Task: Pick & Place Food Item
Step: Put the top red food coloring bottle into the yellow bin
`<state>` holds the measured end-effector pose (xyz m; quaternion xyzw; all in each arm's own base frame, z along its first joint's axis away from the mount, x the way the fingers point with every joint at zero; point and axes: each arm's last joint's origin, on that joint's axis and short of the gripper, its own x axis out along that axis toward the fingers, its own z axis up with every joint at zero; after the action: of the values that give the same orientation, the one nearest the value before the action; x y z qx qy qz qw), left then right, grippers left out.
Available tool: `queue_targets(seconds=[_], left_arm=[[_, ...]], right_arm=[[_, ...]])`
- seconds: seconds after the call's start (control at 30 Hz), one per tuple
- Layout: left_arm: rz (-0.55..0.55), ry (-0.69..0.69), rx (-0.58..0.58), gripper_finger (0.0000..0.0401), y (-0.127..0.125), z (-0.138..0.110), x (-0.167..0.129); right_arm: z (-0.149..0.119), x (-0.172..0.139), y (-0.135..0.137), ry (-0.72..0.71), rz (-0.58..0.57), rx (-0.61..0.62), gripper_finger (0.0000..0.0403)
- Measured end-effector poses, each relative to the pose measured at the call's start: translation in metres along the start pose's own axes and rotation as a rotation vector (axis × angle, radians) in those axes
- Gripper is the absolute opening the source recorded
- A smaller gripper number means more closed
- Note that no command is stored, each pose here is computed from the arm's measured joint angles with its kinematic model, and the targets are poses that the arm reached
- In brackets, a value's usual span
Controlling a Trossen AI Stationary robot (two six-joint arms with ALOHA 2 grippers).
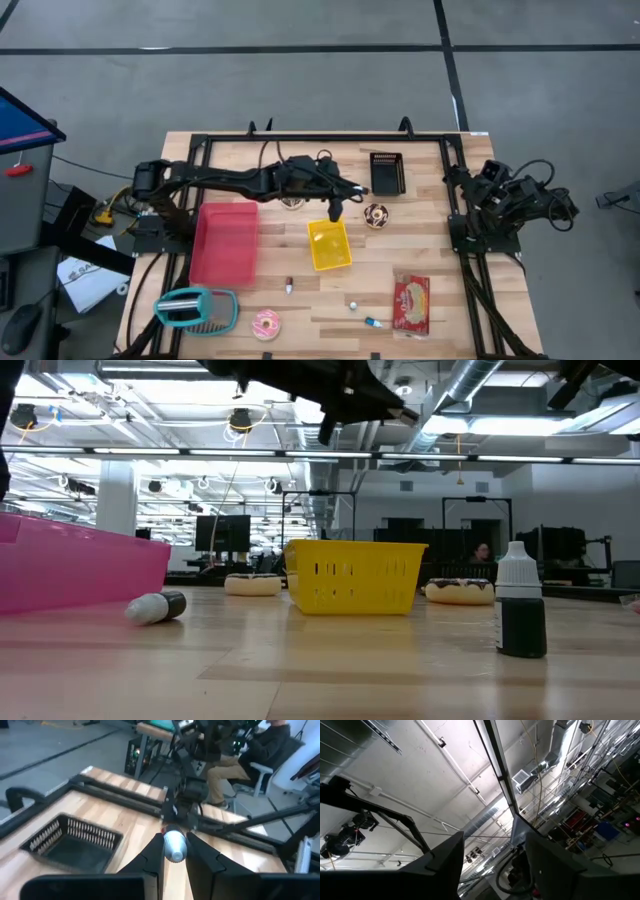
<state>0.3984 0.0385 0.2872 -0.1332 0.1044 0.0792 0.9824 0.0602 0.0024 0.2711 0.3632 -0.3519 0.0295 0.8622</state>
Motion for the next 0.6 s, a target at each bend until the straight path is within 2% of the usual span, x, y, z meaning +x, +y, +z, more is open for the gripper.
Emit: queue_targets(seconds=[0.27, 0.6], left_arm=[[0.033, -0.014, -0.002, 0.0046, 0.011, 0.007, 0.033], [0.085, 0.061, 0.060, 0.0046, 0.023, 0.005, 0.065]], right_arm=[[-0.002, 0.001, 0.000, 0.012, -0.003, 0.008, 0.0203], [-0.002, 0.001, 0.000, 0.015, -0.003, 0.011, 0.0203]])
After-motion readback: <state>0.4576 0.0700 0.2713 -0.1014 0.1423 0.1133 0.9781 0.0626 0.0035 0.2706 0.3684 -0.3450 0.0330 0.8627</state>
